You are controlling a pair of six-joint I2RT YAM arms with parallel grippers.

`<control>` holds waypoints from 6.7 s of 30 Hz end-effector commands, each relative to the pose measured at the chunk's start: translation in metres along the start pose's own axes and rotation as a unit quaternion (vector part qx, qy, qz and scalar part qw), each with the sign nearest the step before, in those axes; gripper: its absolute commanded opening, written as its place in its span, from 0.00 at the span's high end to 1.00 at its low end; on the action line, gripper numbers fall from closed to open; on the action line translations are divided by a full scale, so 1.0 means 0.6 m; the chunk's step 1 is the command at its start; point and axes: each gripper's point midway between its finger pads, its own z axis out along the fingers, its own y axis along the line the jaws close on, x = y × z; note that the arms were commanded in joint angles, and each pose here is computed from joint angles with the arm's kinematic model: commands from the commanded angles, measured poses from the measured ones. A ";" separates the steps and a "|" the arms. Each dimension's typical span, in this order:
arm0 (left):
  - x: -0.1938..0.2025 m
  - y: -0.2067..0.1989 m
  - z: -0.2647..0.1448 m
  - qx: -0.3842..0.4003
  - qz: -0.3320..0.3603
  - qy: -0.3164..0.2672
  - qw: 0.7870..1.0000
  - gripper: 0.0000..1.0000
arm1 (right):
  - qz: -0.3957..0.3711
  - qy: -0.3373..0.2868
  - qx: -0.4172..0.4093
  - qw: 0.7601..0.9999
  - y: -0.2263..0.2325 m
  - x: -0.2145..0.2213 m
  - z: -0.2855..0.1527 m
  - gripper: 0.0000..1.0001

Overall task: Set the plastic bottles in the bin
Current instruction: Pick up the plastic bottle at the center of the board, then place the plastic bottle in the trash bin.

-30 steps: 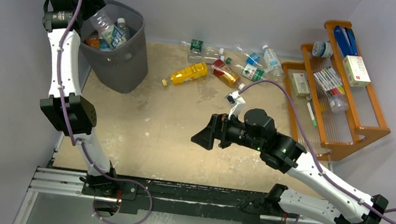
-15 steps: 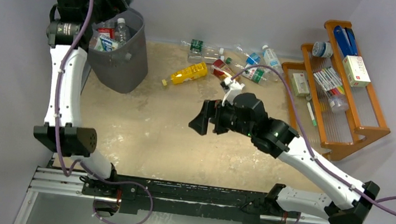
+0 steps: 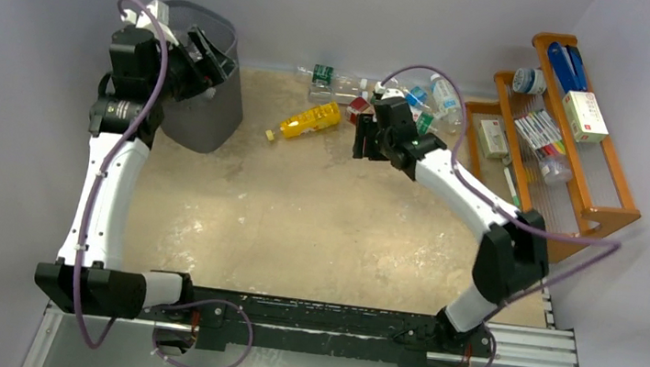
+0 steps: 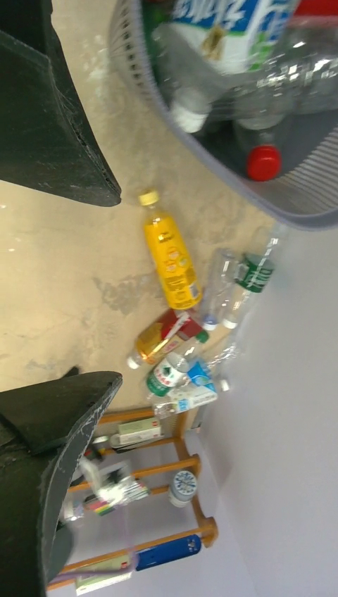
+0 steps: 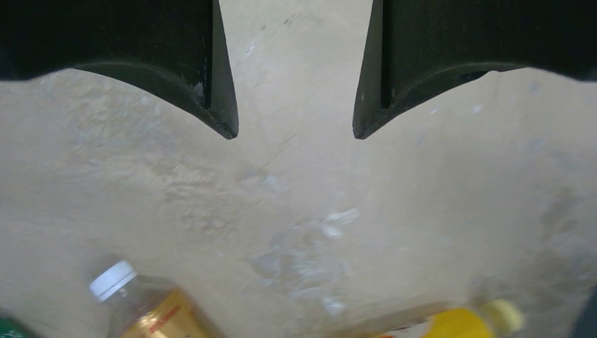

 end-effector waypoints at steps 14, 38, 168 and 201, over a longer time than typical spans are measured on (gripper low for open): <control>0.083 0.002 -0.018 0.039 0.004 0.026 0.999 0.13 | -0.103 -0.078 0.094 0.987 -0.211 -0.104 0.136 0.18; 0.146 -0.003 0.028 0.031 0.025 0.065 0.997 0.13 | -0.162 -0.030 0.000 0.986 -0.248 -0.048 0.267 0.30; -0.300 0.143 0.100 -0.154 -0.010 -0.229 0.961 0.50 | -0.007 -0.087 -0.277 0.957 0.158 0.078 -0.209 0.11; -0.052 -0.139 0.047 -0.012 0.115 -0.029 0.993 0.13 | 0.027 -0.074 -0.249 0.965 0.140 0.087 -0.206 0.05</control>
